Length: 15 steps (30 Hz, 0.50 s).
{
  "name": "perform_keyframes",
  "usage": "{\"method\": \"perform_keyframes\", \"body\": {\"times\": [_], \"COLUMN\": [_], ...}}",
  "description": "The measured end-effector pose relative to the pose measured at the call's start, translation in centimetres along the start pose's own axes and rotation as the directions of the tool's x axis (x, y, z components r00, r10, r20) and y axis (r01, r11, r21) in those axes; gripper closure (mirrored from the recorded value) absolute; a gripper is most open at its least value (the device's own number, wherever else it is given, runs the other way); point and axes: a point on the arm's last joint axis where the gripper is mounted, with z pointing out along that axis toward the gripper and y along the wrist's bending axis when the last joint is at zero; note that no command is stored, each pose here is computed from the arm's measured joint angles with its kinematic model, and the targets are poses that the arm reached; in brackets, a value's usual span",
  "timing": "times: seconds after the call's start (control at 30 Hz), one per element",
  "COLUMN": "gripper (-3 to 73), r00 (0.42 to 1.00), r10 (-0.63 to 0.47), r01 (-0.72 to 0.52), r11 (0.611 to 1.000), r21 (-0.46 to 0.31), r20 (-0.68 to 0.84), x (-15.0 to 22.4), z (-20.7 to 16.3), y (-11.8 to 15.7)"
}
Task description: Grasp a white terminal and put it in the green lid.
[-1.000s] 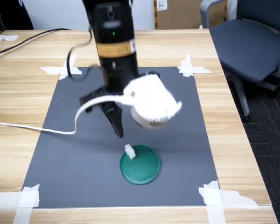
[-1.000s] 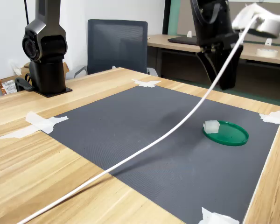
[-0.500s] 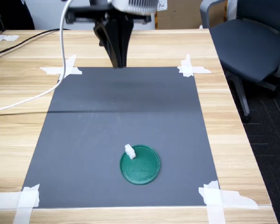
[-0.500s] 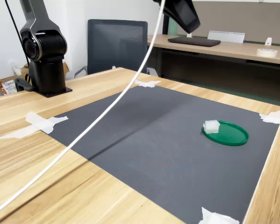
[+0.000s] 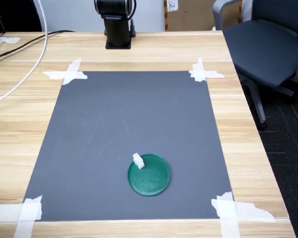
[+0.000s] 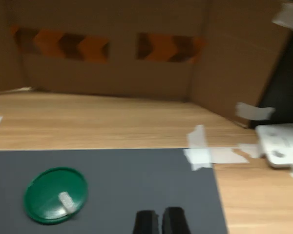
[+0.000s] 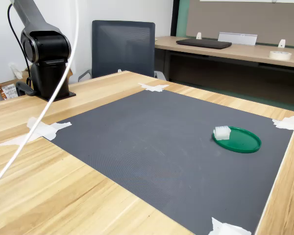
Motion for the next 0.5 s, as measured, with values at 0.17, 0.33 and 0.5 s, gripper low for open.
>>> {"method": "perform_keyframes", "body": {"times": [0.17, 0.33, 0.5], "gripper": [72.0, 72.0, 72.2], "r00": [0.999, 1.000, 1.000], "r10": [0.007, 0.009, 0.010], "r01": [-0.009, -0.009, -0.010], "r11": [0.999, 0.999, 0.999], "r21": [0.050, 0.047, 0.045], "r20": [0.032, 0.019, 0.005], "x": [3.4, 7.0, 10.5], "z": [-2.9, -4.2, -4.9], "y": [0.1, 0.6, 1.1]}}
